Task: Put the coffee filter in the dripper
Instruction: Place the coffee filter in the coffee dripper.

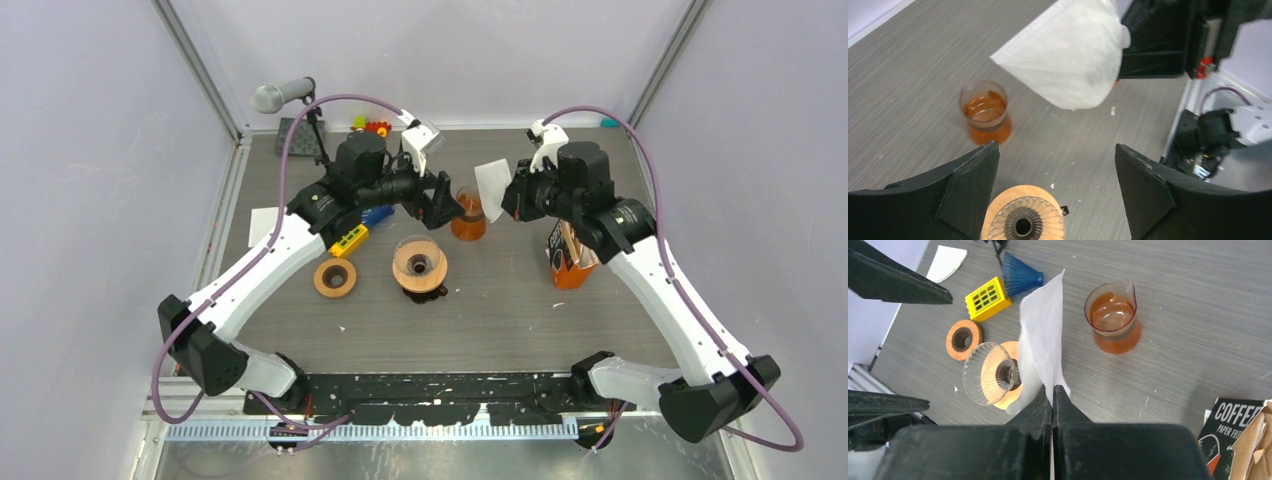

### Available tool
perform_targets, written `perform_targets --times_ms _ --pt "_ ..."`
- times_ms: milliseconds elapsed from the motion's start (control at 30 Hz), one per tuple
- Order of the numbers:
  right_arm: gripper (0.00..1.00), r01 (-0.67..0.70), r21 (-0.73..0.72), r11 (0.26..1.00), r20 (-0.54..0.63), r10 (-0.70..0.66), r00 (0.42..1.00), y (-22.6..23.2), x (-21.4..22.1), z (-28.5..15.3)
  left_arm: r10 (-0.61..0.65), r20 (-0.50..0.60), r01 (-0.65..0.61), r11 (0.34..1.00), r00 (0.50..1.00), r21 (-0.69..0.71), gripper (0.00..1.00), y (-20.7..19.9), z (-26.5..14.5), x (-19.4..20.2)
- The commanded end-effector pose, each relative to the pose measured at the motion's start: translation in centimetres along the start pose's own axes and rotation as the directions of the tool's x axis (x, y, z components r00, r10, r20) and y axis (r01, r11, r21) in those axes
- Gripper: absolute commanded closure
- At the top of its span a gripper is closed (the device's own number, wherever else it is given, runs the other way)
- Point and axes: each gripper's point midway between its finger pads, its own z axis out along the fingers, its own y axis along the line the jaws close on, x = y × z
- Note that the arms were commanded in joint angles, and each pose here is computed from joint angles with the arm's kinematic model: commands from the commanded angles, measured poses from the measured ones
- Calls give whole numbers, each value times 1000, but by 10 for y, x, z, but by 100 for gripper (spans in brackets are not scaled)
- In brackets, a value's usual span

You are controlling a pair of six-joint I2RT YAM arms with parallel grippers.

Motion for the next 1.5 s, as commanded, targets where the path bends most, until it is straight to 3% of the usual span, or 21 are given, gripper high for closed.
perform_targets --times_ms 0,400,1467 --pt "99 -119 61 991 89 113 990 -2 -27 5 -7 -62 -6 979 998 -204 12 33 7 4" --pt "100 -267 26 963 66 264 962 4 -21 26 39 -140 -59 988 989 -143 12 -1 48 9" --pt "99 -302 -1 953 26 302 953 1 -5 32 97 -169 -137 962 981 -238 29 20 64 -2"
